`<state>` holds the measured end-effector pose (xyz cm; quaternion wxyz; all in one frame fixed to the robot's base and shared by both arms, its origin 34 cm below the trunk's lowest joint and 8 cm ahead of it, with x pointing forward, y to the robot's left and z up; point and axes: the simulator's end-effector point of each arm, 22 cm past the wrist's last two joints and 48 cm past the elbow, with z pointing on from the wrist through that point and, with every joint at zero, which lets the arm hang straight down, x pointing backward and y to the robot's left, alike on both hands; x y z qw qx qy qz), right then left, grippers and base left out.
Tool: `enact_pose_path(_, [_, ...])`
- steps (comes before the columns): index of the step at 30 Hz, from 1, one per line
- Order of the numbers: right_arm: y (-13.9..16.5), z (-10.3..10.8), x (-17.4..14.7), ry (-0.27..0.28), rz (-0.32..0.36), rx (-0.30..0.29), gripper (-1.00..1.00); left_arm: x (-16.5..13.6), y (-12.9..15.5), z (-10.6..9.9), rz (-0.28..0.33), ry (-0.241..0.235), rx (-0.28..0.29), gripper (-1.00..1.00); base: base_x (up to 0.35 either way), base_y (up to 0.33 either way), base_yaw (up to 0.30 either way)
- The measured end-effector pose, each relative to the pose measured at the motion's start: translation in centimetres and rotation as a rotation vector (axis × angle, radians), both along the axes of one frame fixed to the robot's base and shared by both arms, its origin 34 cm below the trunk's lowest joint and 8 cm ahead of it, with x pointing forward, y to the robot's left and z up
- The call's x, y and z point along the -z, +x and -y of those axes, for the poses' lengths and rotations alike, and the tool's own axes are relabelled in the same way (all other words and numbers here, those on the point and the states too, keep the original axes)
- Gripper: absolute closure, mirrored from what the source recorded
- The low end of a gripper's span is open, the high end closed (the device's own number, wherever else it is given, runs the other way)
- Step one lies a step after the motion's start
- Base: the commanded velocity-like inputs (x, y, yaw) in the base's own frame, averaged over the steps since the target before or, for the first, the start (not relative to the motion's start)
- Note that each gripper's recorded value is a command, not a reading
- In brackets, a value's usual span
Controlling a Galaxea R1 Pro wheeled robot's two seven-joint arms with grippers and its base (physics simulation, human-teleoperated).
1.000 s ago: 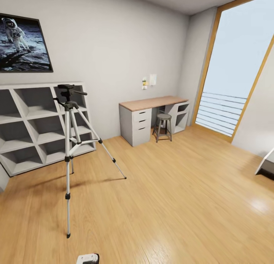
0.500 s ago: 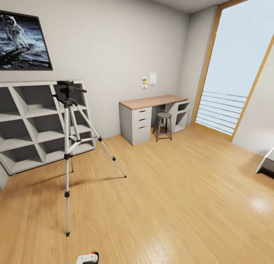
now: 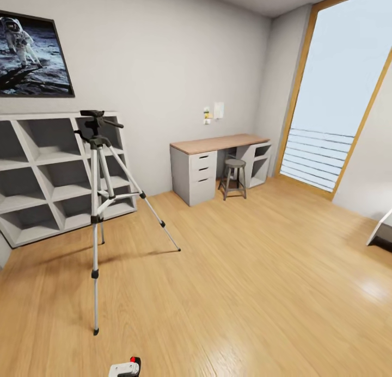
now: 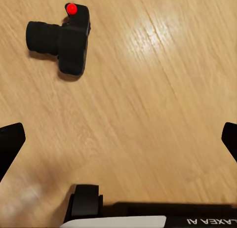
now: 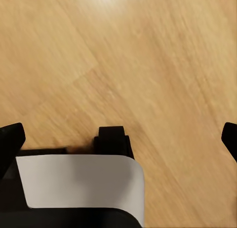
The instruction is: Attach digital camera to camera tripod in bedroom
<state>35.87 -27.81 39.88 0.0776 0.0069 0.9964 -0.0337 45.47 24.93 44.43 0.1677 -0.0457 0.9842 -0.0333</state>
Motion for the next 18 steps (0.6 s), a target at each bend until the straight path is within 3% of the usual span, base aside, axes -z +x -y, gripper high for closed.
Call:
enact_pose_path(8, [1.7, -0.1, 1.0, -0.003, 0.053, -0.007, -1.0, 1.4, 0.0, -0.1, -0.001, 0.001, -0.004, -1.0, 0.0, 0.0, 0.0])
enact_pose_path(18, [10.0, -0.2, -1.0, -0.01, 0.205, -0.016, -1.0, 2.4, 1.1, -0.9, 0.018, 0.011, -0.006, -1.0, 0.0, 0.0, 0.0])
